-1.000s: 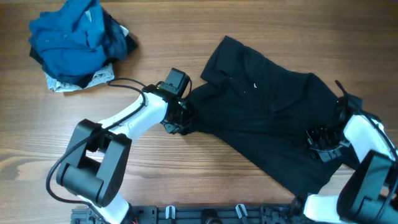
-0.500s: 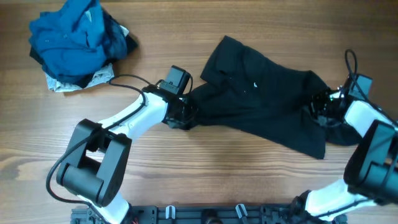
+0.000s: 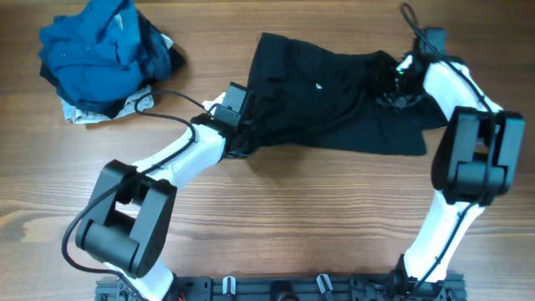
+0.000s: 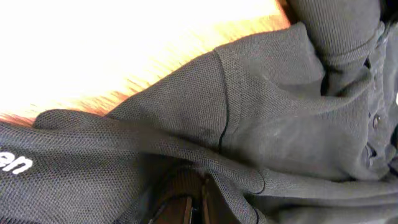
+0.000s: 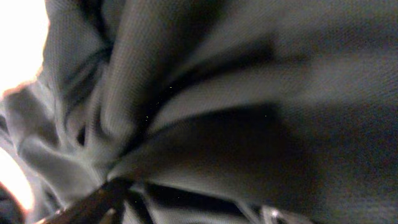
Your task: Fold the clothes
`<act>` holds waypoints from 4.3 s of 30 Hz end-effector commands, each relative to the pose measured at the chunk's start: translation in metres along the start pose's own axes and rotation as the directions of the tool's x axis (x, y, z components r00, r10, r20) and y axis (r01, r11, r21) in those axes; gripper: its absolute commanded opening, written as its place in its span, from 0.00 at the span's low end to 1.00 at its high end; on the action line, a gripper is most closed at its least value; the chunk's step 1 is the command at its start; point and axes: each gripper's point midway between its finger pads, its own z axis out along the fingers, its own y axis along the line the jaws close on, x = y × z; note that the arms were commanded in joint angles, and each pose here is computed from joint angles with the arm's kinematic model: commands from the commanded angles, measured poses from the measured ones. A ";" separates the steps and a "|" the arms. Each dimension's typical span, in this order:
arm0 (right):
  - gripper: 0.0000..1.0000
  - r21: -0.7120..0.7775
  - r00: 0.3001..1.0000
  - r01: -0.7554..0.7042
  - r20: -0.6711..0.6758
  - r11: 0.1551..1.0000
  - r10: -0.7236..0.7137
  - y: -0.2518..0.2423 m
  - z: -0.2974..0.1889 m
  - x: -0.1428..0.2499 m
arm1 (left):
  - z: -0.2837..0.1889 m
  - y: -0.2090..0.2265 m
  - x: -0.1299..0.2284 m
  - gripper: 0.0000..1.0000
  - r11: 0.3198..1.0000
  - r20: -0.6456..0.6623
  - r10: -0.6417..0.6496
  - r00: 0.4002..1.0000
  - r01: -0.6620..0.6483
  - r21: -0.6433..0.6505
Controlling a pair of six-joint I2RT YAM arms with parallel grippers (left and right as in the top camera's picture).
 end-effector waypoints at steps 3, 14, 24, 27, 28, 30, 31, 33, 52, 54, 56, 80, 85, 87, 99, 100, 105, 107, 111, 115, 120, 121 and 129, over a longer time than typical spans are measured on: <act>0.95 0.199 1.000 -0.002 0.010 0.980 0.000 -0.029 -0.053 -0.022 | -0.001 0.031 -0.034 0.04 0.992 0.079 -0.082 0.993 0.089 -0.086; 0.96 0.376 0.967 -0.185 -0.095 0.908 0.236 -0.109 -0.152 0.031 | -0.002 0.047 -0.041 0.04 0.989 0.068 -0.067 0.995 0.075 -0.127; 0.93 0.332 0.938 -0.268 -0.126 0.905 0.324 -0.144 -0.111 0.129 | -0.002 0.047 -0.040 0.05 0.989 0.065 -0.067 0.996 0.075 -0.126; 0.89 0.345 0.922 -0.300 -0.136 0.889 0.363 -0.159 -0.091 0.146 | -0.002 0.045 -0.038 0.05 0.990 0.051 -0.069 0.996 0.074 -0.118; 0.87 0.331 0.920 -0.302 -0.143 0.894 0.364 -0.160 -0.085 0.149 | -0.002 0.044 -0.037 0.05 0.991 0.045 -0.069 0.997 0.074 -0.114; 0.78 0.301 0.922 -0.306 -0.141 0.903 0.359 -0.163 -0.072 0.152 | -0.002 0.044 -0.036 0.05 0.991 0.041 -0.070 0.997 0.074 -0.113; 0.76 0.294 0.922 -0.313 -0.133 0.903 0.363 -0.163 -0.069 0.151 | -0.002 0.044 -0.036 0.04 0.991 0.041 -0.070 0.997 0.074 -0.113; 0.76 0.280 0.926 -0.318 -0.115 0.906 0.361 -0.162 -0.066 0.147 | -0.002 0.045 -0.036 0.05 0.991 0.040 -0.070 0.997 0.074 -0.115; 0.73 0.276 0.908 -0.378 -0.077 0.884 0.412 -0.159 -0.037 0.134 | -0.002 0.045 -0.036 0.05 0.991 0.039 -0.070 0.997 0.074 -0.115; 0.70 0.285 0.913 -0.362 -0.086 0.888 0.400 -0.155 -0.031 0.138 | -0.002 0.045 -0.036 0.06 0.991 0.039 -0.070 0.997 0.074 -0.115; 0.68 0.300 0.913 -0.351 -0.099 0.887 0.395 -0.151 -0.025 0.144 | -0.002 0.045 -0.036 0.06 0.991 0.039 -0.070 0.997 0.074 -0.116; 0.04 0.422 0.937 -0.330 0.039 0.844 0.347 -0.145 -0.071 0.114 | -0.070 -0.006 -0.056 0.04 0.991 0.119 0.119 0.986 -0.125 0.047; 0.04 0.319 0.970 -0.241 0.116 0.917 0.215 -0.101 -0.134 0.088 | -0.135 -0.038 -0.057 0.04 0.965 0.203 0.192 0.960 -0.222 0.138; 0.04 0.258 0.972 -0.197 0.176 0.946 0.155 -0.080 -0.171 0.081 | -0.172 -0.058 -0.054 0.04 0.942 0.261 0.227 0.938 -0.280 0.184; 0.04 0.118 0.855 0.019 0.512 0.993 -0.077 -0.024 -0.380 0.121 | -0.349 -0.100 -0.018 0.04 0.849 0.527 0.303 0.794 -0.476 0.229; 0.04 0.115 0.839 0.021 0.538 0.993 -0.080 -0.025 -0.393 0.127 | -0.363 -0.099 -0.013 0.04 0.844 0.550 0.305 0.777 -0.488 0.222; 0.04 0.065 0.756 0.114 0.642 0.991 -0.129 -0.019 -0.452 0.163 | -0.429 -0.104 0.024 0.04 0.774 0.619 0.336 0.710 -0.582 0.248; 0.04 0.031 0.693 0.145 0.710 0.989 -0.123 -0.016 -0.480 0.178 | -0.453 -0.105 0.035 0.04 0.751 0.660 0.329 0.676 -0.611 0.251; 0.04 -0.014 0.590 0.208 0.799 0.978 -0.115 -0.011 -0.521 0.201 | -0.496 -0.109 0.049 0.04 0.705 0.736 0.296 0.609 -0.659 0.262; 0.04 -0.027 0.543 0.242 0.832 0.970 -0.113 -0.008 -0.539 0.209 | -0.524 -0.110 0.055 0.04 0.685 0.781 0.266 0.565 -0.681 0.258; 0.04 -0.038 0.543 0.255 0.832 0.966 -0.111 -0.004 -0.541 0.210 | -0.544 -0.113 0.052 0.04 0.719 0.836 0.229 0.499 -0.665 0.201; 0.04 -0.035 0.549 0.252 0.828 0.967 -0.113 -0.003 -0.539 0.207 | -0.545 -0.115 0.051 0.04 0.726 0.839 0.222 0.496 -0.659 0.197; 0.04 -0.028 0.566 0.242 0.816 0.970 -0.118 0.014 -0.530 0.173 | -0.589 -0.120 0.024 0.04 0.855 0.928 0.174 0.330 -0.519 0.025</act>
